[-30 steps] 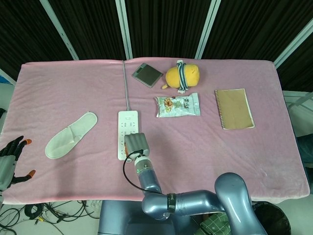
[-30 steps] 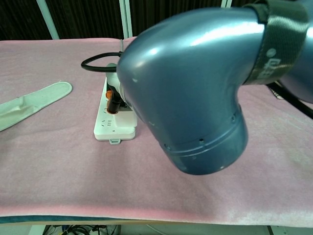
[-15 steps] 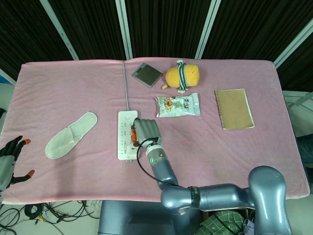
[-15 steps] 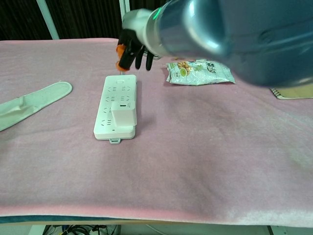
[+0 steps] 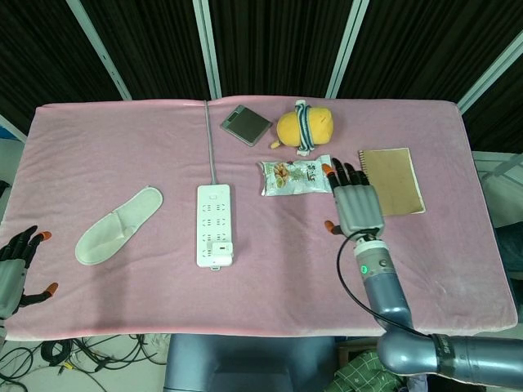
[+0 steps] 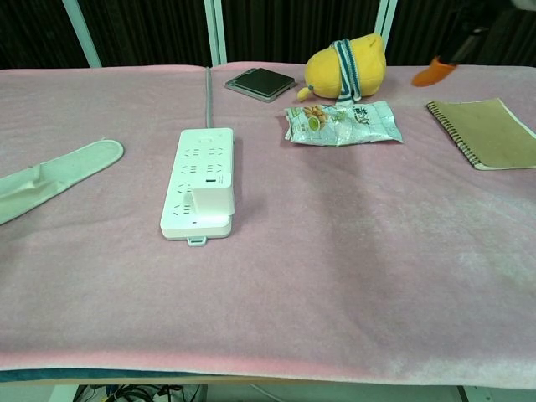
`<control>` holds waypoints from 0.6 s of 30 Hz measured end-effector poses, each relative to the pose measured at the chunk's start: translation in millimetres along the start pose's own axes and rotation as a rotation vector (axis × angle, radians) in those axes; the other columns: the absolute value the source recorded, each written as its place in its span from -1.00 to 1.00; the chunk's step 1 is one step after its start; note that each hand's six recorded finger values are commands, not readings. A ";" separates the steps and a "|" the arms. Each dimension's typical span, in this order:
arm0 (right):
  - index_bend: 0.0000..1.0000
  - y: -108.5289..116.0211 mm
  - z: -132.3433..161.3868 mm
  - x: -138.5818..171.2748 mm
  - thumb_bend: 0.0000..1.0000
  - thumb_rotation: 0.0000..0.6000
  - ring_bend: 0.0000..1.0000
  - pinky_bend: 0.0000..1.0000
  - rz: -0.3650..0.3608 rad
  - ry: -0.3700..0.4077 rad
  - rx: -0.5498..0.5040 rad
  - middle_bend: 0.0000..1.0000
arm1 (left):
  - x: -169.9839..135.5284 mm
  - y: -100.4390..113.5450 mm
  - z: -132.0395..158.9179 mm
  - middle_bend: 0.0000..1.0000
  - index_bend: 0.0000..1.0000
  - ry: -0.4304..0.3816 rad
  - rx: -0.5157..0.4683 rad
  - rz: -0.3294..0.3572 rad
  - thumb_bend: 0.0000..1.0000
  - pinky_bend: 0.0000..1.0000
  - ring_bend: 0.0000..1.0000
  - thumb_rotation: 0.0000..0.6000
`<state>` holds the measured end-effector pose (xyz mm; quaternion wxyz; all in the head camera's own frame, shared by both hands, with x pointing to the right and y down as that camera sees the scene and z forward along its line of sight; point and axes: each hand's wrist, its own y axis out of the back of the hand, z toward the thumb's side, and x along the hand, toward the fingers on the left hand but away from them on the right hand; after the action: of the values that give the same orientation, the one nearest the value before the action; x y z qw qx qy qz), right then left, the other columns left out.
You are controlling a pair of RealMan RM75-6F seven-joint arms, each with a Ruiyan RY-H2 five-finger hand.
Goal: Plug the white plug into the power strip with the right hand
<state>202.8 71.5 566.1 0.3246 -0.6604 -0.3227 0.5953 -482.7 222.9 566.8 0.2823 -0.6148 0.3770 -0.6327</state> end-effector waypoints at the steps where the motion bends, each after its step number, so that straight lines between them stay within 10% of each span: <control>1: -0.86 -0.4 -8.4 4.4 -0.86 1.00 -0.91 -0.75 -0.012 -0.007 0.009 -0.99 | 0.0 0.0 0.4 -0.99 -0.77 0.000 0.003 0.001 -0.56 -0.70 -1.00 1.00; 18: -0.86 -59.5 -171.0 127.2 -0.86 1.00 -0.91 -0.77 -0.180 -0.110 0.092 -0.98 | -4.7 23.0 22.8 -0.99 -0.77 -0.130 -0.020 0.164 -0.56 -0.80 -1.00 1.00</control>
<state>381.3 201.8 554.8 0.3887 -0.5796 -0.3702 0.6131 -462.2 211.0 544.3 0.3508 -0.6245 0.4133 -0.5622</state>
